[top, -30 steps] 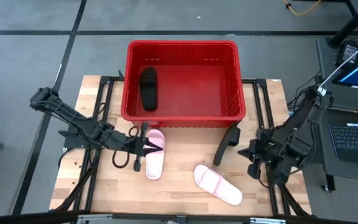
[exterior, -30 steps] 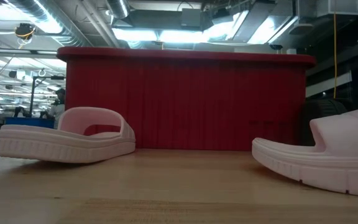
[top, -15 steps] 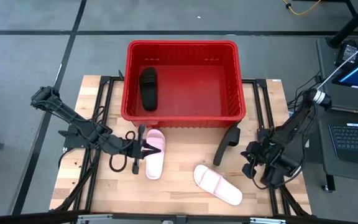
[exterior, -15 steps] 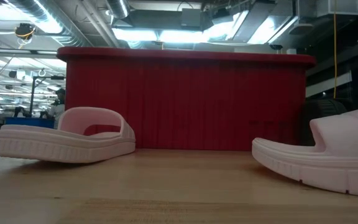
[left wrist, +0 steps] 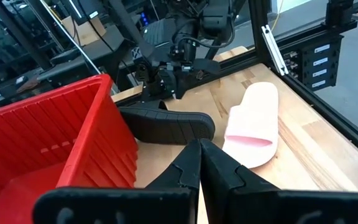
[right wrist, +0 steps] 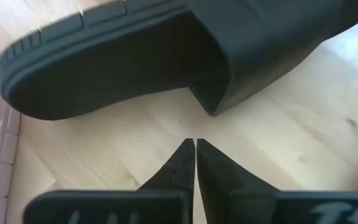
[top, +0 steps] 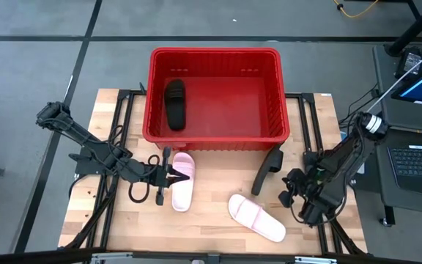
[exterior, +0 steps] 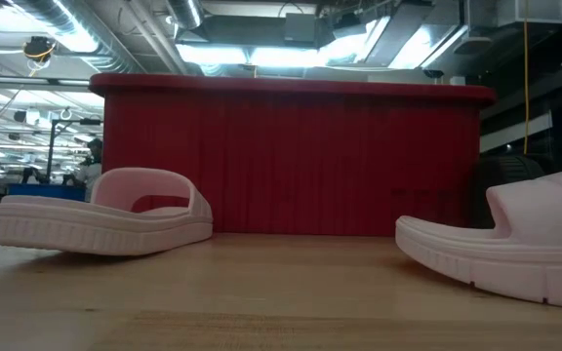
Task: Pick and place slides into bin
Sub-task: Put the black slipper into the red bin
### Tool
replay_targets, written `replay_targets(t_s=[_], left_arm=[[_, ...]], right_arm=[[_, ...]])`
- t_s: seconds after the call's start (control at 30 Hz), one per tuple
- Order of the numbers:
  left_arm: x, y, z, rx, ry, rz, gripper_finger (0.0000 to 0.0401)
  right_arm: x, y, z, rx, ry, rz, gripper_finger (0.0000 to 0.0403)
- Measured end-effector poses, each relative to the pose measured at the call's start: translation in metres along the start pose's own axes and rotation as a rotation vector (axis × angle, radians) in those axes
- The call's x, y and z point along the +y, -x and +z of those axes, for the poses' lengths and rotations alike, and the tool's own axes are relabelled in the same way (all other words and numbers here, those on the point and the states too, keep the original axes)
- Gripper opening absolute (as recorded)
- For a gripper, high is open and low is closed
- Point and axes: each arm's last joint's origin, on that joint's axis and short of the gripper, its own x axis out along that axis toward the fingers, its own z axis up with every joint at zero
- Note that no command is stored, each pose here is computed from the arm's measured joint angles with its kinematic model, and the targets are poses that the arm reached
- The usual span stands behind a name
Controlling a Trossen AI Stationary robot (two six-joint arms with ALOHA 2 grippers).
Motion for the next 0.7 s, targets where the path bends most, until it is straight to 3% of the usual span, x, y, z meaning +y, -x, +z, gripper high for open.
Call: replay_targets(t_s=[0.33, 0.7], left_arm=[[0.000, 0.000, -0.002, 0.018, -0.011, -0.003, 0.0001], [0.000, 0.000, -0.002, 0.022, -0.013, -0.004, 0.0002]], right_arm=[[-0.005, -0.024, -0.015, -0.062, -0.086, 0.049, 0.0021], [-0.010, -0.030, -0.017, -0.118, -0.120, 0.066, 0.0008]])
